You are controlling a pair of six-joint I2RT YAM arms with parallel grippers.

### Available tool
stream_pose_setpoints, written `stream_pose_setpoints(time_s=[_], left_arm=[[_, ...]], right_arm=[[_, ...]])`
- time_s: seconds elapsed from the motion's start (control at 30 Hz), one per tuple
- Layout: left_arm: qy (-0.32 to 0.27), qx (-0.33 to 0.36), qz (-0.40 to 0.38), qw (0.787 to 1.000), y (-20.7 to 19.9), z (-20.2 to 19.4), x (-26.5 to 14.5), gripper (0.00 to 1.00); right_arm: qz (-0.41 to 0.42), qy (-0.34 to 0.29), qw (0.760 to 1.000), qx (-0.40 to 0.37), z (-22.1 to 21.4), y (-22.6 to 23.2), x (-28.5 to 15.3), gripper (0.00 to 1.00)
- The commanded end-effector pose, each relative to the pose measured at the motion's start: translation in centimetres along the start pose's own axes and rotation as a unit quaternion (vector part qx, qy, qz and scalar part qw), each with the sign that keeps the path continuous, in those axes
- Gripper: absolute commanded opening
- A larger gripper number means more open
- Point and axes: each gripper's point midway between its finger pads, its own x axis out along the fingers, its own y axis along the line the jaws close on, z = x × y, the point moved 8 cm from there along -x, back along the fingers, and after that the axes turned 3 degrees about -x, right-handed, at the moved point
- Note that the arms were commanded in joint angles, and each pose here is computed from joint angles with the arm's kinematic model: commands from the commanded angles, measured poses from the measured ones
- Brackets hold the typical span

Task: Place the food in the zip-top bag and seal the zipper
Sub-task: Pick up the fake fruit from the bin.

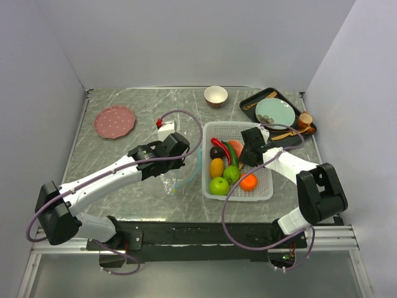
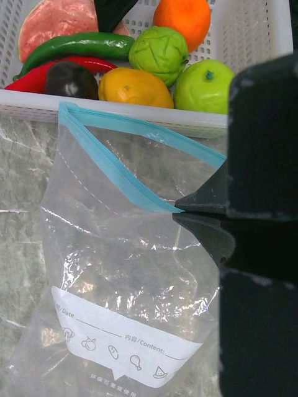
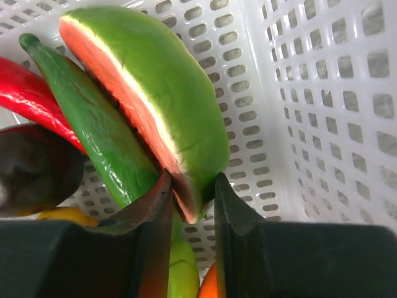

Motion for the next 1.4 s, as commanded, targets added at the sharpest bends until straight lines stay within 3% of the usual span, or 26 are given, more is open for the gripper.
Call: stream_pose_setpoints(time_s=[0.0, 0.27, 0.57, 0.83, 1.37], left_arm=[[-0.008, -0.005, -0.013, 1.000, -0.6, 0.7, -0.3, 0.01], [-0.008, -0.002, -0.010, 1.000, -0.5, 0.7, -0.2, 0.01], [-0.012, -0.003, -0.009, 1.000, -0.4, 0.9, -0.4, 0.01], [-0.014, 0.001, -0.004, 1.000, -0.7, 1.2, 0.0, 0.01], [-0.031, -0.021, -0.018, 0.999, -2.4, 2.0, 1.0, 0.01]], right_arm=[[0.011, -0.031, 0.999, -0.002, 0.7, -0.5, -1.7, 0.17], [0.041, -0.109, 0.993, 0.002, 2.3, -1.2, -6.3, 0.16], [0.081, -0.107, 0.991, -0.012, 2.3, -1.3, -9.6, 0.09], [0.228, -0.076, 0.970, -0.032, 1.0, 0.2, -14.4, 0.11], [0.360, 0.052, 0.927, -0.095, -2.1, 4.3, -17.0, 0.12]])
